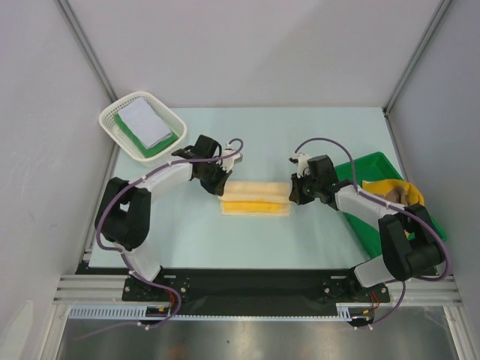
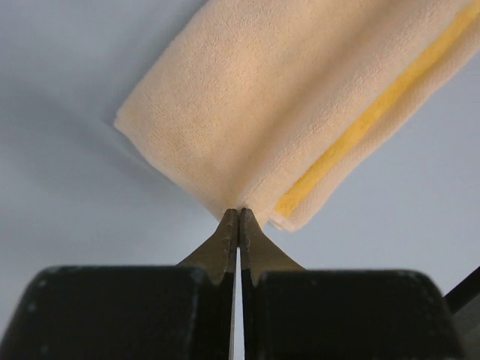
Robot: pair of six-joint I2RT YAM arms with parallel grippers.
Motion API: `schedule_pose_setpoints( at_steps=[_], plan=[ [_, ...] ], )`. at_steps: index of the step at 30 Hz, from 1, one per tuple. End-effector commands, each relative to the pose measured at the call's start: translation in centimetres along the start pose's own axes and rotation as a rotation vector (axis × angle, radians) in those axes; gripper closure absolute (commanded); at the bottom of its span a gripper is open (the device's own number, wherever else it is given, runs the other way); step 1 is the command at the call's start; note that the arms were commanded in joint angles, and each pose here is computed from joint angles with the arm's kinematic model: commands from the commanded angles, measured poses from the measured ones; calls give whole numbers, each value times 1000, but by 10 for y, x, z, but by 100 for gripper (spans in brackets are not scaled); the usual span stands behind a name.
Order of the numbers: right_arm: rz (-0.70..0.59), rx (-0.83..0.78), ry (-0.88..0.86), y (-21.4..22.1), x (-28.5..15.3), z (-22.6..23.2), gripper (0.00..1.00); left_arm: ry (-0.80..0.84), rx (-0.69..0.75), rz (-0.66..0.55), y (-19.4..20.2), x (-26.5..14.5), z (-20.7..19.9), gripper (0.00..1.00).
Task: Fold and stack the towels
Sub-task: Fold the towel
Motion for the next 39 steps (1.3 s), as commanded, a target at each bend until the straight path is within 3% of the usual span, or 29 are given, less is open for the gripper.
schedule_pose_setpoints(
  at_steps=[1,16,19,21,22,25,28,33,39],
  plan=[
    [-20,-1,51,-4,-7,4,100,34,-15,-28,3,-6,-13,100],
    [52,65,79,10,-8,7,100,46,-51,14,29,-2,-29,97],
    [88,91,12,11,-10,17,84,32,-57,21,31,-3,-31,69],
    [106,110,8,12,-12,22,67,-8,-54,6,31,-7,-29,68],
    [93,113,6,4,-16,23,67,-28,-55,-2,29,-11,-27,66],
    [100,137,28,-3,-27,24,67,-131,-77,-47,14,-28,-17,64],
    [80,192,77,-20,-34,20,74,-157,-125,-118,-12,-44,-18,66],
    [35,277,36,-41,-17,25,81,-40,-270,-286,-43,-50,-42,65],
    [78,345,5,-21,10,34,81,85,-441,-255,-12,-7,-53,65]
  ],
)
Point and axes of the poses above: each gripper's point midway between its finger pads, its own x axis out along the fingers, its own z axis along the line the jaws close on, y = z × x, the point moved 3 cm from there along -x, back along the fingers, and after that the axes turned 11 degrees about -x, right-handed, at the moved point
